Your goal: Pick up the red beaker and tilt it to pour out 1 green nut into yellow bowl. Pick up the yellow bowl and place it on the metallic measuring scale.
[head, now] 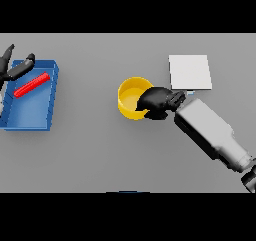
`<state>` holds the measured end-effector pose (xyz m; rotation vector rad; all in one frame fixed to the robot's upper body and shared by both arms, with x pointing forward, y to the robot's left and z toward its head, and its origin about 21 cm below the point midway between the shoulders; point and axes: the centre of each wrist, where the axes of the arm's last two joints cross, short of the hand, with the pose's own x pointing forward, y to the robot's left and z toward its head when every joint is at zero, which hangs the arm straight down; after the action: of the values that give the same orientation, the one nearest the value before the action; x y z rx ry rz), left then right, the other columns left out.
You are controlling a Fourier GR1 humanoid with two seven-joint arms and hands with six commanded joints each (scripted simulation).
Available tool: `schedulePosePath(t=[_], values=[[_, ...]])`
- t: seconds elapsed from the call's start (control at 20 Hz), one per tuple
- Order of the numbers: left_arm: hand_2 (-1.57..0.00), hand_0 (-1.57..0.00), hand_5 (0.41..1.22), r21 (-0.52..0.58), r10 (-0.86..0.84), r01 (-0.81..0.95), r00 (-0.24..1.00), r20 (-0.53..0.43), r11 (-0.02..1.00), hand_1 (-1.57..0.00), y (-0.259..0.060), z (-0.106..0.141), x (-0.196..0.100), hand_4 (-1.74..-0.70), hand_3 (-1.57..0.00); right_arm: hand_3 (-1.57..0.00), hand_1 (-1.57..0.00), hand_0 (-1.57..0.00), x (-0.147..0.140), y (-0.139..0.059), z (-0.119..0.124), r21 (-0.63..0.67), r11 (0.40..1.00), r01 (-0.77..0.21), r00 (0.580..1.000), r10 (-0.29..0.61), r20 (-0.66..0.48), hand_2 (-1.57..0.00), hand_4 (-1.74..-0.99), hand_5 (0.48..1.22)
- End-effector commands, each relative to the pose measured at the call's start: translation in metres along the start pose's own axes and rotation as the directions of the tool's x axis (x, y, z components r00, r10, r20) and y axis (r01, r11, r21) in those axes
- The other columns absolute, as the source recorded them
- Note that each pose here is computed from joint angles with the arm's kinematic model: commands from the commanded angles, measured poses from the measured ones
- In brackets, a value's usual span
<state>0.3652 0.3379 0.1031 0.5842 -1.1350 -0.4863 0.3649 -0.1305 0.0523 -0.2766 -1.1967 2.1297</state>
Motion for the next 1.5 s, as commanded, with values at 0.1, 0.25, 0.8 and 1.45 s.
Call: schedulePosePath(t=[0.1, 0.25, 0.8, 1.45], values=[[0.0, 0.0, 0.704, 0.004, 0.011, -0.011, 1.0, 0.004, 1.0, 0.0, 0.003, 0.001, -0.001, -0.79, 0.0, -1.2, -1.49, -1.49, -0.001, -0.002, 0.007, -0.017, 1.0, 0.0, 1.0, 0.0, 0.007, -1.36, -1.714, 1.203], [0.0, 0.0, 0.706, 0.0, 0.0, 0.0, 1.0, -0.003, 1.0, 0.0, 0.004, 0.001, 0.002, -0.77, 0.0, -1.17, -1.53, -1.53, -0.002, -0.016, 0.016, -0.033, 0.999, 0.001, 1.0, -0.001, -0.003, -1.44, -1.727, 1.212], [0.0, 0.0, 0.704, -0.002, 0.034, -0.034, 0.999, 0.009, 0.999, 0.0, 0.008, 0.001, -0.001, -0.8, 0.0, -1.18, -1.57, -1.52, 0.0, -0.042, 0.054, -0.094, 0.995, -0.011, 0.991, -0.002, -0.137, -1.52, -1.74, 1.219], [0.0, 0.0, 0.76, -0.002, 0.062, -0.062, 0.998, -0.029, 0.998, 0.0, 0.007, 0.011, 0.008, -0.85, 0.0, -1.15, -1.57, -1.57, -0.085, -0.054, 0.087, -0.255, 0.967, -0.018, 0.92, -0.084, -0.384, -1.55, -1.741, 1.221]])
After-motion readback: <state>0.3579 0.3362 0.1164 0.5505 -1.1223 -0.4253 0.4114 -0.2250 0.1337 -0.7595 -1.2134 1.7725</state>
